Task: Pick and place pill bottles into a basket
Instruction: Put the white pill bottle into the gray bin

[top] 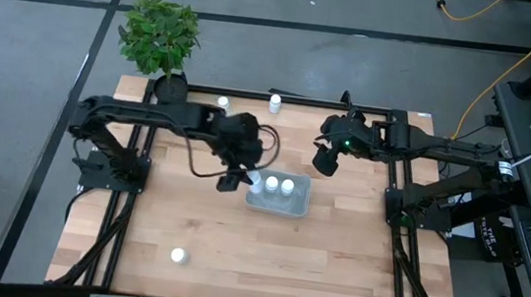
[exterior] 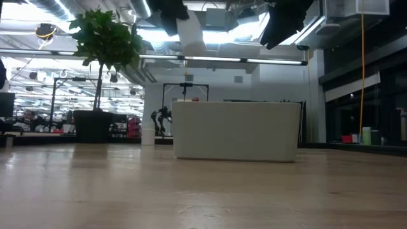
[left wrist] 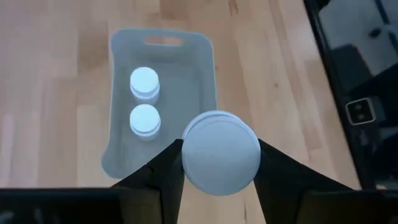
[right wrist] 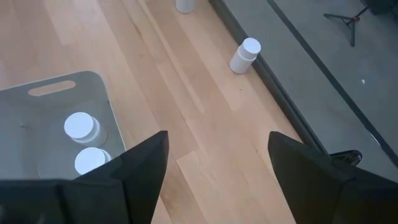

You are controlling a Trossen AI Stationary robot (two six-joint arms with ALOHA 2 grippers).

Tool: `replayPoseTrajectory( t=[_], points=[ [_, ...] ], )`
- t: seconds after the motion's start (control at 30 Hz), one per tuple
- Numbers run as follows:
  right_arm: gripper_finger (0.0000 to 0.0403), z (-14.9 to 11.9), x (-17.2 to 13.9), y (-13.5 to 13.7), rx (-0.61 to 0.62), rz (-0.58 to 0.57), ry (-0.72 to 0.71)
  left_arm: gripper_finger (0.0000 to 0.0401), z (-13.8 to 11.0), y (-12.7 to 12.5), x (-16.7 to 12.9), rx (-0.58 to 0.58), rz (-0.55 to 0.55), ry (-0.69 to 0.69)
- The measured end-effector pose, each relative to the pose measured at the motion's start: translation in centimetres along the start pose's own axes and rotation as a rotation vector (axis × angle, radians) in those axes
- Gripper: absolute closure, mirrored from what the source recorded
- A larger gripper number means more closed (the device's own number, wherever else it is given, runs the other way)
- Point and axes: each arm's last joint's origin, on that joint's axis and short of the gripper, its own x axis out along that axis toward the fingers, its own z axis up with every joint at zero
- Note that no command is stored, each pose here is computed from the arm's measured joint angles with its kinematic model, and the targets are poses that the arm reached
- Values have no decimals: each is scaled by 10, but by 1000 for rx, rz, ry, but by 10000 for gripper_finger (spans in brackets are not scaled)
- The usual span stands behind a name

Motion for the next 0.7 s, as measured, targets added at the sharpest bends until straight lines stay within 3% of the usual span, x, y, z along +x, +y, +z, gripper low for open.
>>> replayPoseTrajectory(
  t=[0.33, 0.7],
  points=[
    [126, 0, 0, 0, -7, 4, 0, 247, -7, 18, 65, 12, 35, 177],
    [126, 0, 0, 0, -29, 10, 2, 247, -20, 11, 131, 53, 72, 311]
  ],
)
